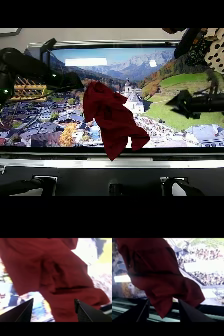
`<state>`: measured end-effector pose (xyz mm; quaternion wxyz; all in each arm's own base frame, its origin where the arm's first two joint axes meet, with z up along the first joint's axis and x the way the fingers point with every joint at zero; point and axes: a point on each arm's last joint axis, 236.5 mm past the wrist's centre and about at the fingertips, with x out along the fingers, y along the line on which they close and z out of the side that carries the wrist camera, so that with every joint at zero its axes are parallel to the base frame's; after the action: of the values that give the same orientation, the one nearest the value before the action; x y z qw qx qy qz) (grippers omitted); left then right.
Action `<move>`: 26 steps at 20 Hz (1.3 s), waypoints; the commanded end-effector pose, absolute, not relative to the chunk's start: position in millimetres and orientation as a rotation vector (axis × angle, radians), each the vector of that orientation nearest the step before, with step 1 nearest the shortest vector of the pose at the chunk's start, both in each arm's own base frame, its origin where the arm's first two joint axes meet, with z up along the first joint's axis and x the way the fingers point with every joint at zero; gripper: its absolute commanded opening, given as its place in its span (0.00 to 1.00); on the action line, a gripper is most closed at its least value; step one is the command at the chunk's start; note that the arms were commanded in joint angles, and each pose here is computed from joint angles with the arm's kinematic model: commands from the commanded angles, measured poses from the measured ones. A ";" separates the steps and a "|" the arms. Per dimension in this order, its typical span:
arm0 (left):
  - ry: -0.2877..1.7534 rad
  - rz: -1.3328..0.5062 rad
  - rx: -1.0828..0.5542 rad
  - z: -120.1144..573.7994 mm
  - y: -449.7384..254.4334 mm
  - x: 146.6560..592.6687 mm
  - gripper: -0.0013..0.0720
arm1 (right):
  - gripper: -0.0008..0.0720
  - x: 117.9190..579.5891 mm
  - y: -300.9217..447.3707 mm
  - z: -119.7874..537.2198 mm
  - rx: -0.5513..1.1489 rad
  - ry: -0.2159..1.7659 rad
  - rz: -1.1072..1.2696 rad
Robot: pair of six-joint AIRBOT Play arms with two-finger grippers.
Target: Fold the clothes and pants, and hang the long-sleeved shirts on hangers.
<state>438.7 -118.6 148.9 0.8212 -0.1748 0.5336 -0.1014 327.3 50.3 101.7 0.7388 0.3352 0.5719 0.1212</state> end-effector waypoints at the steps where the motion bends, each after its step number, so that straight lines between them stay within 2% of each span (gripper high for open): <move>1: 1.129 -0.143 -0.349 146.2 -91.7 441.9 0.81 | 0.59 306.8 46.9 36.9 0.729 1.371 0.354; 5: 1.125 -0.104 -0.315 143.6 -80.5 443.4 0.82 | 0.59 280.1 63.1 -34.7 0.839 1.484 0.363; 9: 1.125 -0.087 -0.308 141.9 -76.6 444.5 0.86 | 0.59 274.3 76.5 -63.7 0.935 1.483 0.368; 16: 1.140 -0.024 -0.341 130.2 -40.5 448.8 0.86 | 0.59 271.6 118.5 -103.6 0.763 1.528 0.341; 17: 1.144 -0.013 -0.352 127.7 -30.6 448.3 0.86 | 0.54 273.5 119.2 -106.3 0.755 1.524 0.333; 19: 1.148 -0.015 -0.412 118.3 -13.1 448.9 0.86 | 0.24 274.4 118.7 -107.4 0.747 1.519 0.330; 21: 1.132 -0.079 -0.508 102.3 -7.0 453.4 0.86 | 0.06 272.8 119.7 -106.4 0.748 1.525 0.336; 26: 1.106 -0.121 -0.661 32.5 -4.6 472.5 0.86 | 0.06 254.9 131.1 -80.2 0.745 1.558 0.429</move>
<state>458.1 -3.2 61.6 0.8005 -0.2655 0.5361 -0.0361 266.3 123.8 -94.4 0.6420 0.3275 0.6732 0.1654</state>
